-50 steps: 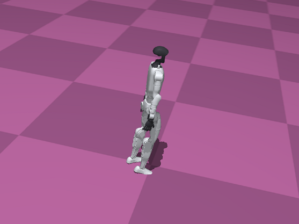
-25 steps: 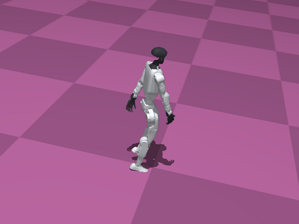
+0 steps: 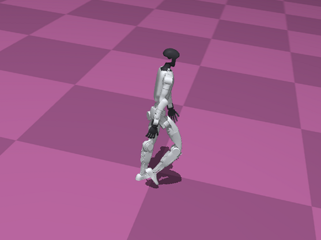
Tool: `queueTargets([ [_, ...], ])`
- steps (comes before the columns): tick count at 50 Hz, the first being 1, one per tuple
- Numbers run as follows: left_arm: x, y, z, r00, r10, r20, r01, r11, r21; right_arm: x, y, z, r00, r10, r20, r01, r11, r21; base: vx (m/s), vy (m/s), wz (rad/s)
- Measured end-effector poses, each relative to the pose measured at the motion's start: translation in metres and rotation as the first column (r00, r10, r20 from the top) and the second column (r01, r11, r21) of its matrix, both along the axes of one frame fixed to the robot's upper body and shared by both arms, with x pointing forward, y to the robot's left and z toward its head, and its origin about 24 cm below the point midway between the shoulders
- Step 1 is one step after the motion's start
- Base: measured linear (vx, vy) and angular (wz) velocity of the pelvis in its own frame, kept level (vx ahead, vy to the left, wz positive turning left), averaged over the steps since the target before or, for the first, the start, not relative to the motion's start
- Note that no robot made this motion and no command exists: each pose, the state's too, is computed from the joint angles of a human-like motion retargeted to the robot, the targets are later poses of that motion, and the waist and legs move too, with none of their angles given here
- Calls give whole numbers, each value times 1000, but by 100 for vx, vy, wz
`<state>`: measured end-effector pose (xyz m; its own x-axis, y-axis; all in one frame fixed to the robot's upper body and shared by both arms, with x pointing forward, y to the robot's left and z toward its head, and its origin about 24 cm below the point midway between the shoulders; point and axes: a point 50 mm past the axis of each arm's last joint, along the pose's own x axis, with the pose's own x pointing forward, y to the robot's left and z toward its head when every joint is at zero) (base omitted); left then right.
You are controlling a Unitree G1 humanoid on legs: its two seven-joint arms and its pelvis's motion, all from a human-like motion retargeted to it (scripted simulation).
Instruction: In place motions
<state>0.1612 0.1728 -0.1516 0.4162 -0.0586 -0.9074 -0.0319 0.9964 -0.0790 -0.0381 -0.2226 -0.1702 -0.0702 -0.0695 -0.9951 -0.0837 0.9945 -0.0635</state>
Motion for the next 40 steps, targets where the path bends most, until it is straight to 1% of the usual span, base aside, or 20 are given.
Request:
queueTargets([
  [5,41,-18,17,990,21,140,-22,1000,8,-57,1,10,980,-132,-146,127,991,-44,4,-10,57],
  [9,48,-19,21,985,16,170,-16,1000,-1,-80,4,16,962,-202,-185,191,978,-79,6,-6,-1],
  [14,26,-14,10,996,5,95,-6,1000,12,-76,2,15,961,-204,-185,194,979,-67,7,4,-59],
  [18,-21,-11,-8,999,1,-52,0,1000,20,-54,3,9,977,-160,-138,154,987,-49,7,6,-28],
  [20,-53,-10,-17,989,10,-146,-7,1000,18,-38,5,5,986,-133,-101,129,991,-43,2,12,13],
  [25,-144,3,-29,929,105,-355,-89,994,61,22,18,-5,999,-8,45,10,999,-45,-11,16,-42],
  [28,-183,7,-28,877,195,-440,-166,981,102,89,33,-6,970,115,213,-108,993,-44,-35,18,21],
  [30,-203,9,-25,834,263,-486,-231,965,126,138,48,0,914,198,354,-203,979,-24,-34,15,-19],
  [32,-228,11,-21,788,300,-538,-275,953,129,178,66,10,848,246,470,-296,955,33,-15,8,-33],
  [35,-254,8,-15,730,275,-626,-279,956,94,223,85,29,764,266,589,-379,922,75,-13,15,-20],
  [37,-270,7,-11,694,279,-664,-283,953,104,242,90,38,726,250,640,-378,923,67,-6,12,-34],
  [40,-280,7,-8,682,288,-673,-299,949,103,262,92,49,695,227,682,-365,929,63,-9,7,-42],
])
